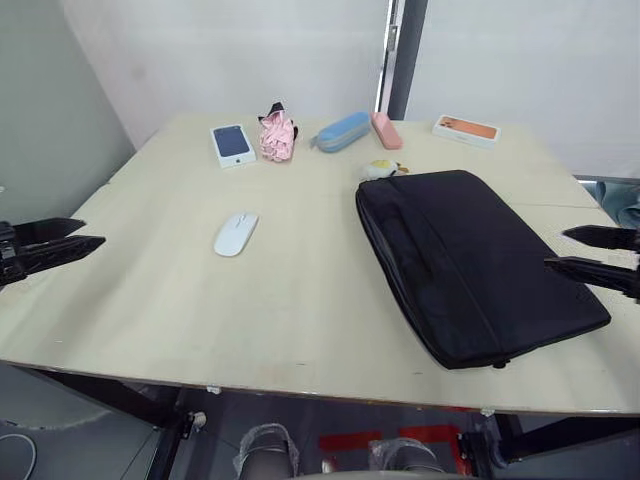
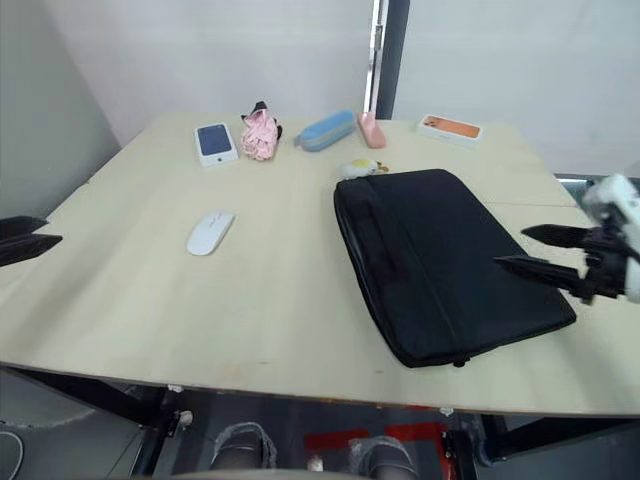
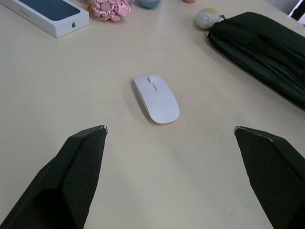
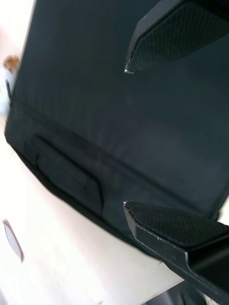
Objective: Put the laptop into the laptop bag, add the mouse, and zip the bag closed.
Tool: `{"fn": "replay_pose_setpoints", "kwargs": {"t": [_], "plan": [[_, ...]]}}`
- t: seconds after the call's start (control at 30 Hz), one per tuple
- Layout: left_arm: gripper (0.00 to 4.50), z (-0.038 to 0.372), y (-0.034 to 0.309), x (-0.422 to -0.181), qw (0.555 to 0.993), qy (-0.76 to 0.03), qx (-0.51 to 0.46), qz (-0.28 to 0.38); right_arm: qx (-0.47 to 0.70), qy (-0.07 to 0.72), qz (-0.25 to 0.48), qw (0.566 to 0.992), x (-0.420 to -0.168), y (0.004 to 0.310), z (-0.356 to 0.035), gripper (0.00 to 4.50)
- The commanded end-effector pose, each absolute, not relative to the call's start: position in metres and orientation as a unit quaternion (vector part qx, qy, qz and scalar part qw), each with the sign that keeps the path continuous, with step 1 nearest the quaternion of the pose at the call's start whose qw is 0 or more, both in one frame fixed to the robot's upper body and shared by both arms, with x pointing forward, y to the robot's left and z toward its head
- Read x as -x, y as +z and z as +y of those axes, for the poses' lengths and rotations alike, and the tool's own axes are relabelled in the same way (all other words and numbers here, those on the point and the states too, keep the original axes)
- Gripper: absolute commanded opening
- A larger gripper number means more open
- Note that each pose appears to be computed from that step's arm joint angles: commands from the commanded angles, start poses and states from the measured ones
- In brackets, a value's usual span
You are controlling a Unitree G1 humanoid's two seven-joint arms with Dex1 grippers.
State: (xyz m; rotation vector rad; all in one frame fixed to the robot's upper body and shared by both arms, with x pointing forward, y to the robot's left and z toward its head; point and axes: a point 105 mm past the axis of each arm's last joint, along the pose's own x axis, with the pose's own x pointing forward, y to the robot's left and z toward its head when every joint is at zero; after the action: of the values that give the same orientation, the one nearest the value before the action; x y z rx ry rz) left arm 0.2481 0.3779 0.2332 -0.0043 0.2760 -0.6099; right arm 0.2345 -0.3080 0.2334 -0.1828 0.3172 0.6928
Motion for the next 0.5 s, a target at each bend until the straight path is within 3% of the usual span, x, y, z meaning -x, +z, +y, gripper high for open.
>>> {"fn": "replay_pose_setpoints", "kwargs": {"t": [0.03, 0.23, 0.5], "plan": [[4.5, 0.385, 0.24, -0.244, 0.945, -0.293, -0.031, 0.139, 0.117, 0.323, 0.115, 0.932, -0.228, 0.249, -0.319, 4.48], [4.5, 0.367, 0.231, -0.259, 0.941, -0.305, -0.066, 0.131, 0.126, 0.349, 0.108, 0.922, -0.226, 0.243, -0.303, 4.48], [4.5, 0.324, 0.188, -0.302, 0.949, -0.289, -0.039, 0.123, 0.125, 0.48, 0.048, 0.867, -0.231, 0.246, -0.21, 4.48]]}}
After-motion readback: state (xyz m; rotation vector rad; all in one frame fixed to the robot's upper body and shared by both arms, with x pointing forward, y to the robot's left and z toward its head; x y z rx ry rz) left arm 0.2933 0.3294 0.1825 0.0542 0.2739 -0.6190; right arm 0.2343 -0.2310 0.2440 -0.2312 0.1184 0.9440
